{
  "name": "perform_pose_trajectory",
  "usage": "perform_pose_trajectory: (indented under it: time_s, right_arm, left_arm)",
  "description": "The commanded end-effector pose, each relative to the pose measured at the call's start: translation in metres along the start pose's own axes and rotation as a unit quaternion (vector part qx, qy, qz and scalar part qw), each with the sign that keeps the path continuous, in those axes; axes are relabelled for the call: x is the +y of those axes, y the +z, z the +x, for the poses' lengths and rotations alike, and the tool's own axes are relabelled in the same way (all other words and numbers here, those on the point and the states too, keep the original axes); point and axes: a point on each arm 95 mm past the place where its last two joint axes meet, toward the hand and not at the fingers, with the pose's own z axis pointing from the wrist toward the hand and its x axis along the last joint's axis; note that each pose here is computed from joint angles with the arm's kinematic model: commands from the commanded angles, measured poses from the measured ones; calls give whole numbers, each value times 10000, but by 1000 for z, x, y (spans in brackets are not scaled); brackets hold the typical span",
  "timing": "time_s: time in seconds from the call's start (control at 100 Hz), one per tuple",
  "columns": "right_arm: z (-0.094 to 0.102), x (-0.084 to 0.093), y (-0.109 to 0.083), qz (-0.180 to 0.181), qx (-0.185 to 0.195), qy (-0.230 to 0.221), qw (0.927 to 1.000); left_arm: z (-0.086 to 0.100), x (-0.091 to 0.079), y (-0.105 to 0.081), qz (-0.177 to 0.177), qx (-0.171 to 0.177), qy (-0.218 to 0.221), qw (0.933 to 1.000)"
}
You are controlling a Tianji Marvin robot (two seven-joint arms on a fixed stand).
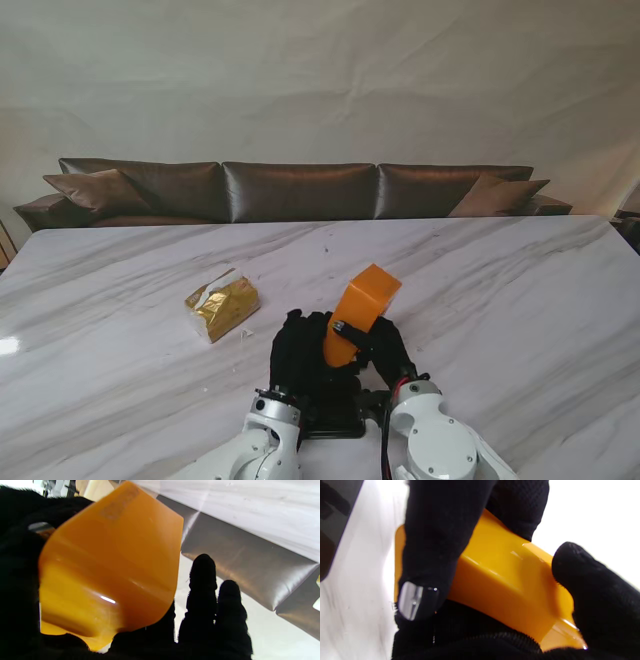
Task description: Refill a tissue box and feed the first sheet
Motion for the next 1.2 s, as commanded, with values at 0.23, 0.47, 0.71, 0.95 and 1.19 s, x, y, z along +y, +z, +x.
perform_pose_trajectory:
  time_s: [0.23, 0.47, 0.71, 0.95, 1.19]
  right_arm:
    - [15, -19, -10, 403, 231, 283, 9985]
    - [8, -7, -12, 408, 209, 101, 9989]
    - [-5, 5, -16, 483, 51, -176, 9987]
    - [-16, 13, -21, 559, -92, -268, 9980]
    - [-21, 20, -20, 491, -208, -264, 9982]
  left_arm:
    - [12, 10, 10, 708, 46, -17, 9975]
    - [10, 6, 17, 1115, -87, -70, 9937]
    - [5, -1, 23, 1314, -293, -145, 9908]
    - [4, -4, 30, 1453, -473, -367, 9876]
    - [4, -6, 29, 1372, -501, -577, 9876]
